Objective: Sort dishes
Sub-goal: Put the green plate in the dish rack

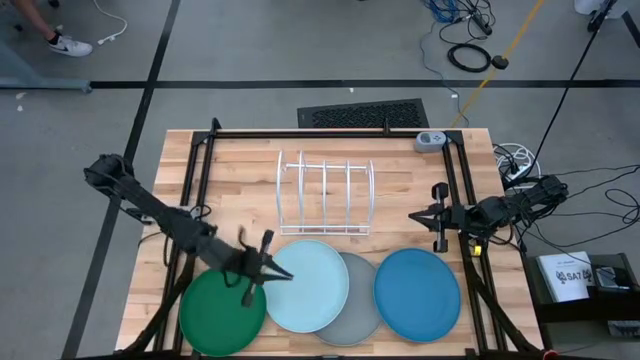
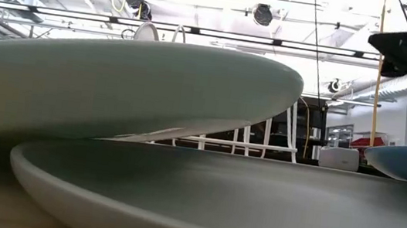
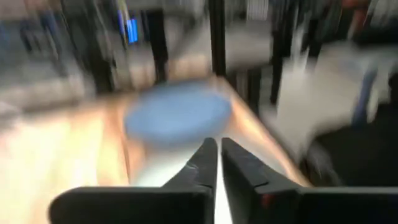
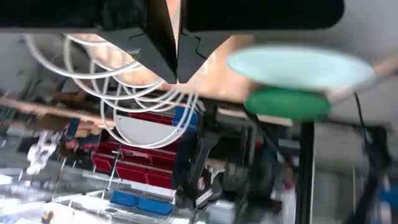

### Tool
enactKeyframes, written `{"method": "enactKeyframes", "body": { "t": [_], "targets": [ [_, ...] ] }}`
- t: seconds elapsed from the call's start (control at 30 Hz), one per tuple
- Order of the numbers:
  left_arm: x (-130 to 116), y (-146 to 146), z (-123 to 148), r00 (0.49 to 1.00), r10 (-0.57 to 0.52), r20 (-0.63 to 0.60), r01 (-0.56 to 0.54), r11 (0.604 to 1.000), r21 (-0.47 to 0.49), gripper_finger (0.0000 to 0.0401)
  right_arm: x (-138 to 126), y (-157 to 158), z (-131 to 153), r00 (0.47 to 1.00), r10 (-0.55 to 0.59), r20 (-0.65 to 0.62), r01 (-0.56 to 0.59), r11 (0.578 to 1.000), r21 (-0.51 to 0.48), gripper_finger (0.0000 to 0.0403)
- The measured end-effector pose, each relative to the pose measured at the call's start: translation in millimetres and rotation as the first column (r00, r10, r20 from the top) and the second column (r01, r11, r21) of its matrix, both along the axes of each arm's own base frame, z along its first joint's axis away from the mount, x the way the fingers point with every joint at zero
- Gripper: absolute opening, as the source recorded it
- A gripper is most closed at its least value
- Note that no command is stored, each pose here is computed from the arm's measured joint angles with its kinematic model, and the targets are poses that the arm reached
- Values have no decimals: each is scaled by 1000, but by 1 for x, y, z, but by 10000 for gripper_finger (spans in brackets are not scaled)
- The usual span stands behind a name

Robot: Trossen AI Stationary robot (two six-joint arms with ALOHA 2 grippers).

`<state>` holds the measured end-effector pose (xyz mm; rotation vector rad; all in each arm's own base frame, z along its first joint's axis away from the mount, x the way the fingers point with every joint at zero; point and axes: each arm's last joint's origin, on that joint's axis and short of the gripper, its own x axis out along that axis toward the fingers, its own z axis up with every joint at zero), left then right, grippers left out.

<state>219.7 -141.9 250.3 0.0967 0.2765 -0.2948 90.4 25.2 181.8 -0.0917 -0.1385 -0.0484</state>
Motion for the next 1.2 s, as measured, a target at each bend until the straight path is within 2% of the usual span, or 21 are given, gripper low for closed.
{"method": "enactKeyframes", "body": {
  "t": [0.1,0.23,0.3,0.37,0.43,0.53,0.8,0.97,1.2],
  "targets": [
    [-10,-7,-1,972,46,-229,-50,999,-15,82,-1,0,4,999,21,50,-29,986,166,9],
    [-23,-9,3,892,117,-437,-139,990,-19,156,-2,-1,8,995,23,95,-44,973,227,9],
    [-31,-7,5,829,158,-537,-180,984,12,187,-2,-1,10,994,21,107,-45,972,231,9],
    [-40,-1,0,742,206,-638,-218,974,61,209,-2,-1,11,993,16,119,-44,971,236,9],
    [-47,7,-6,655,256,-711,-242,962,124,220,-2,-2,12,992,6,127,-37,970,242,9],
    [-52,14,-15,579,270,-770,-248,957,150,223,-3,-3,12,991,-32,127,-1,967,253,9],
    [-52,23,-33,520,279,-807,-224,957,186,224,-3,-3,12,991,-40,125,7,967,255,9],
    [-55,30,-58,443,301,-845,-198,952,235,224,-3,-3,12,991,-32,127,-5,960,281,9],
    [-47,30,-76,462,255,-849,-169,965,199,224,-3,-3,12,992,-28,127,-12,954,301,9]
  ]
}}
